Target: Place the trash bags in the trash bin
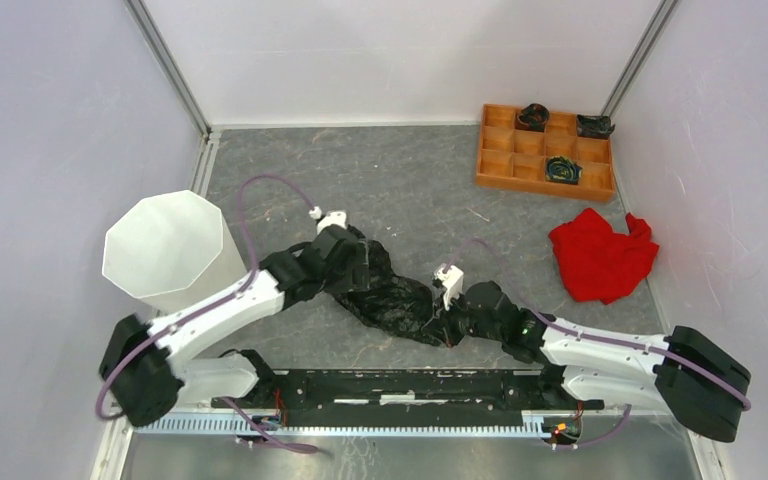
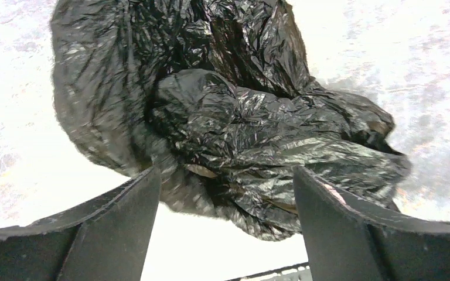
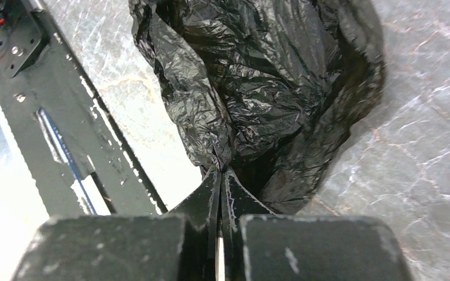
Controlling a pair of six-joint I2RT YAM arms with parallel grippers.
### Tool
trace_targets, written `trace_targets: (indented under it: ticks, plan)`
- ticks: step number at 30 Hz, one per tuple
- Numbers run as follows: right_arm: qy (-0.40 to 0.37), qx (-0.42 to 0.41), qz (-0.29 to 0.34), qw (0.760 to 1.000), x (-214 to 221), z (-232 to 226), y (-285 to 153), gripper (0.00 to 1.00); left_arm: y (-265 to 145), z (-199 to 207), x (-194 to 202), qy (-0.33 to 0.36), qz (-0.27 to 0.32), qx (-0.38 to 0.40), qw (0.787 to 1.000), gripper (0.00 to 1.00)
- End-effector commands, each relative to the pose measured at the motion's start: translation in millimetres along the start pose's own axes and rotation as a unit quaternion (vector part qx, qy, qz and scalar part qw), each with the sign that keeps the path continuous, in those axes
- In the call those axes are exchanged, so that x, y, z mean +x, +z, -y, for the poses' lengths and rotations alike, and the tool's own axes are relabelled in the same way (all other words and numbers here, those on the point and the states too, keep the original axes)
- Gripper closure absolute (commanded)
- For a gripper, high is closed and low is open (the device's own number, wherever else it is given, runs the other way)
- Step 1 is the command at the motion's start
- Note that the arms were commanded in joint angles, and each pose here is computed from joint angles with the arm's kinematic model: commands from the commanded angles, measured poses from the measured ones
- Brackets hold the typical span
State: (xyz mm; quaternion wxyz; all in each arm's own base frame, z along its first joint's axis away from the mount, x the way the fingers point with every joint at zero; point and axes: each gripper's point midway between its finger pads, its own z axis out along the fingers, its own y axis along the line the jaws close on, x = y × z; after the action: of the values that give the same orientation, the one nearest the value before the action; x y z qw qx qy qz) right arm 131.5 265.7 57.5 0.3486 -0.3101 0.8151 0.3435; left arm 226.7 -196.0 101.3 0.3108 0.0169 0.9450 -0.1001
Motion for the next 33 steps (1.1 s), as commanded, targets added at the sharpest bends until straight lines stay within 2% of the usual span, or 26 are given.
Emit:
trace_targets:
  ticks: [1, 4, 7, 8, 12, 14, 16, 18, 20, 21, 25, 28, 30, 33]
  plan:
    - [0.009, -0.056, 0.047, 0.997, -17, -21, -2, 1.0, -45, 15, -24, -0.086, 0.064, 0.079, 0.991, 0.07]
    - [-0.005, -0.024, 0.074, 0.997, -42, -16, -8, 1.0, -74, 19, -26, -0.105, 0.067, 0.118, 0.985, 0.02]
    - [-0.025, 0.062, 0.111, 0.992, -89, 4, -27, 1.0, -98, 20, -33, -0.124, 0.079, 0.139, 0.979, 0.0]
    - [-0.03, 0.098, 0.117, 0.988, -104, 15, -38, 1.0, -107, 21, -38, -0.129, 0.088, 0.15, 0.976, 0.0]
    - [-0.062, 0.214, 0.195, 0.955, -207, 37, -112, 1.0, -124, 23, -53, -0.131, 0.116, 0.165, 0.97, 0.0]
    - [-0.09, 0.22, 0.242, 0.941, -250, 24, -149, 0.99, -131, 25, -62, -0.122, 0.127, 0.169, 0.97, 0.0]
    - [-0.122, 0.166, 0.282, 0.937, -271, -3, -163, 0.99, -141, 29, -73, -0.115, 0.142, 0.178, 0.967, 0.0]
    - [-0.143, 0.085, 0.278, 0.946, -262, -28, -147, 0.99, -149, 30, -80, -0.109, 0.155, 0.182, 0.965, 0.0]
    - [-0.137, 0.002, 0.255, 0.957, -231, -45, -114, 0.99, -155, 26, -85, -0.106, 0.17, 0.18, 0.963, 0.0]
    - [-0.112, -0.031, 0.221, 0.968, -198, -46, -89, 0.99, -155, 23, -85, -0.105, 0.174, 0.176, 0.963, 0.0]
    - [-0.02, -0.136, 0.179, 0.974, -103, -70, -35, 0.99, -144, 18, -71, -0.099, 0.163, 0.168, 0.967, 0.0]
    - [0.002, -0.14, 0.124, 0.982, -61, -76, -13, 0.99, -128, 13, -58, -0.092, 0.145, 0.152, 0.973, 0.0]
    - [-0.004, -0.117, 0.109, 0.987, -61, -73, -8, 0.99, -118, 14, -51, -0.087, 0.128, 0.148, 0.977, 0.0]
    - [-0.019, -0.063, 0.124, 0.99, -75, -58, -11, 0.99, -104, 22, -40, -0.073, 0.099, 0.153, 0.98, 0.0]
